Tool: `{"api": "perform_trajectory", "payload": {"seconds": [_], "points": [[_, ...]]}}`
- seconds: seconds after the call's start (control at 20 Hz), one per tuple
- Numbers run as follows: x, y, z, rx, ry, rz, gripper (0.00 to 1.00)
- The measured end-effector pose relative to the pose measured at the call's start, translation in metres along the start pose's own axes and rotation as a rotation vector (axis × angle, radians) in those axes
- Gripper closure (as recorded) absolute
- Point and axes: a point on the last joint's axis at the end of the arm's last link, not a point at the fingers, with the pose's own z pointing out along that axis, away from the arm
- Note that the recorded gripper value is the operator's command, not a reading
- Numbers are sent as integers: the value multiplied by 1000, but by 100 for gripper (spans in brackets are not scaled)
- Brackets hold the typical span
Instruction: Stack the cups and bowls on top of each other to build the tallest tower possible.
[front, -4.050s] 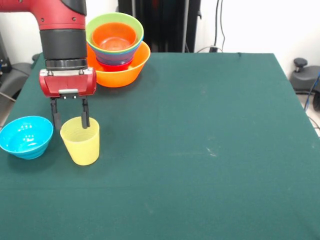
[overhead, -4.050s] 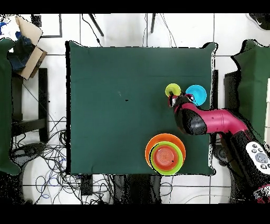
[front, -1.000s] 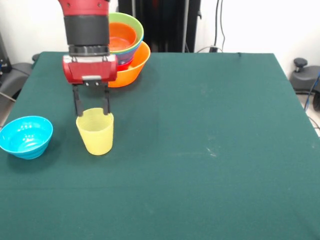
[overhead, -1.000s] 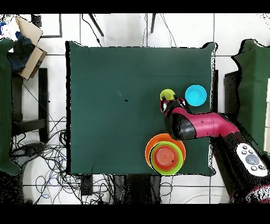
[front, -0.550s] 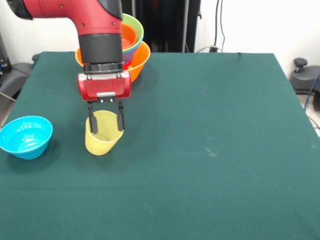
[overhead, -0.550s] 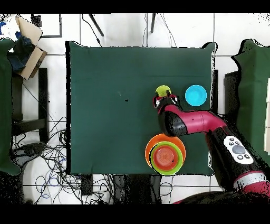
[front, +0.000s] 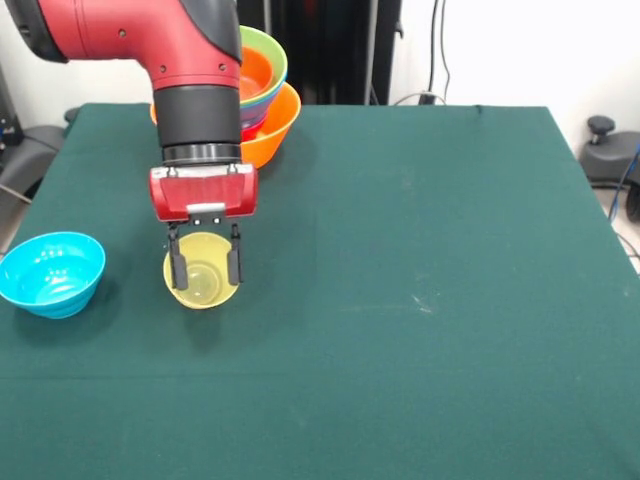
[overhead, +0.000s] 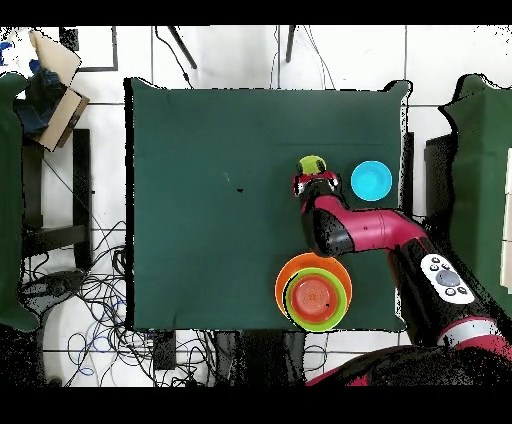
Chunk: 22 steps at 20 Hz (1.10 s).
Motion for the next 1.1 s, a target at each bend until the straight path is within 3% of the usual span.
{"api": "perform_trajectory", "payload": {"seconds": [0.5, 0.7, 1.1], "points": [[2, -11, -5, 11, -1, 11, 0], [6, -20, -20, 22, 24, 16, 0], [12, -48, -56, 56, 113, 34, 0]]}}
